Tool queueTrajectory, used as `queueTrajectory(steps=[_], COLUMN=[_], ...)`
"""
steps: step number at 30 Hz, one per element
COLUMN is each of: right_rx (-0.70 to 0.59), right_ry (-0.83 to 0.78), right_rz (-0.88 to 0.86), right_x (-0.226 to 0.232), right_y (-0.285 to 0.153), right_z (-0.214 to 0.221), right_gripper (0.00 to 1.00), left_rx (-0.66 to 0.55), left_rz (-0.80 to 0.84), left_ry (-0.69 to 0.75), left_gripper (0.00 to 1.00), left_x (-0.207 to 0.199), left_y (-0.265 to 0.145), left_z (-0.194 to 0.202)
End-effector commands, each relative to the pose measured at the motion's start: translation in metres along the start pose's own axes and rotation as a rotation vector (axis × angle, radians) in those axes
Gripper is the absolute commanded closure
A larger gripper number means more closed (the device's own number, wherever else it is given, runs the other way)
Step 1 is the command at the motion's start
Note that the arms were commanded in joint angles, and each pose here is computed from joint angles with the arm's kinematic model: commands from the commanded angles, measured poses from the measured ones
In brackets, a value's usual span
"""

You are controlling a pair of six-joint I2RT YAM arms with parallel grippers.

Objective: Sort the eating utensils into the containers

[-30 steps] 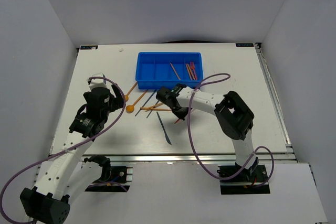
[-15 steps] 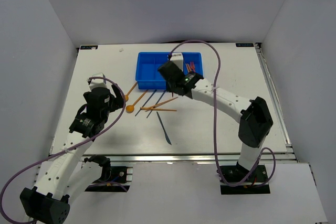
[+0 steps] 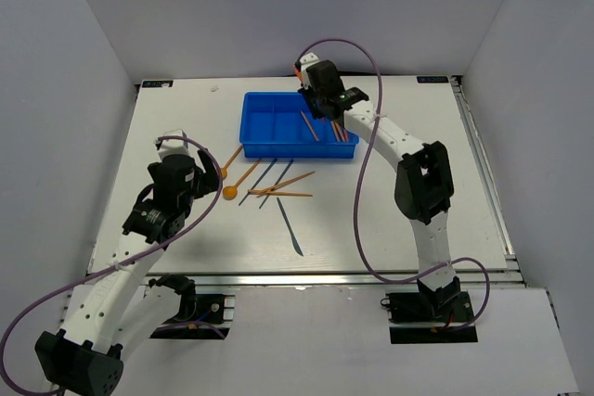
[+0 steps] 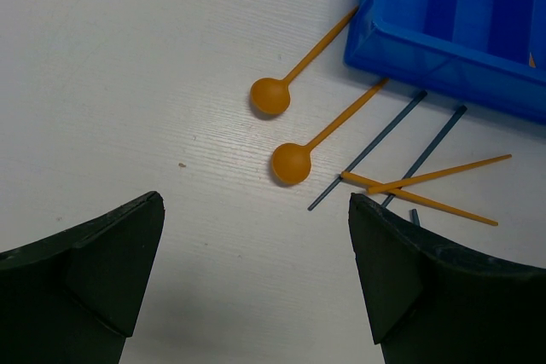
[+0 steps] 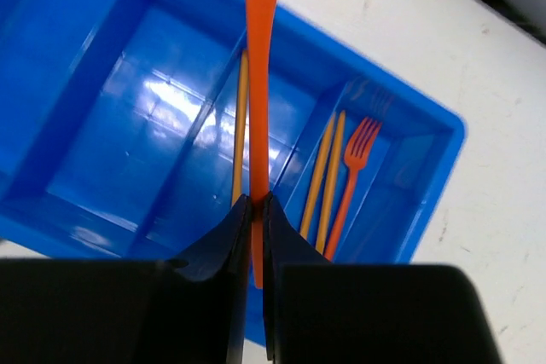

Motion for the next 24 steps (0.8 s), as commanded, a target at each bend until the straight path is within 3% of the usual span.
queueTrajectory(steps=[1, 8, 15, 24], right_rx=[-0.095, -0.114, -0.042, -0.035], right_ry=[-0.059, 0.006, 0.078, 0.123], right_rz=[-0.053, -0.022, -0.012, -0.006], right_x=[0.006, 0.004, 0.010, 0.011], right_y=[0.007, 0.013, 0.023, 0.019], right_z=[-0.013, -0.005, 0.039, 0.046], right_gripper=[1.00, 1.00, 1.00, 1.00], left_rx=[-0.006, -0.010, -0.007, -0.005], left_rz=[0.008, 0.002, 0.006, 0.008], left_ry=[-0.002, -0.001, 0.000, 0.003], left_gripper=[0.02, 0.02, 0.02, 0.02], left_x=[-0.002, -0.001, -0.002, -0.003], left_y=[0.000, -0.001, 0.000, 0.000], left_z=[-0.001, -0.002, -0.002, -0.001])
Point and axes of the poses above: each gripper's point midway between its finger pads, its own y axis out along the fingers, its own x axis along the line the jaws close on, z = x × y, the point moved 1 cm from there along -y, back along the fingers, and after that the axes turned 1 degree about -y, right-handed, at the moved point
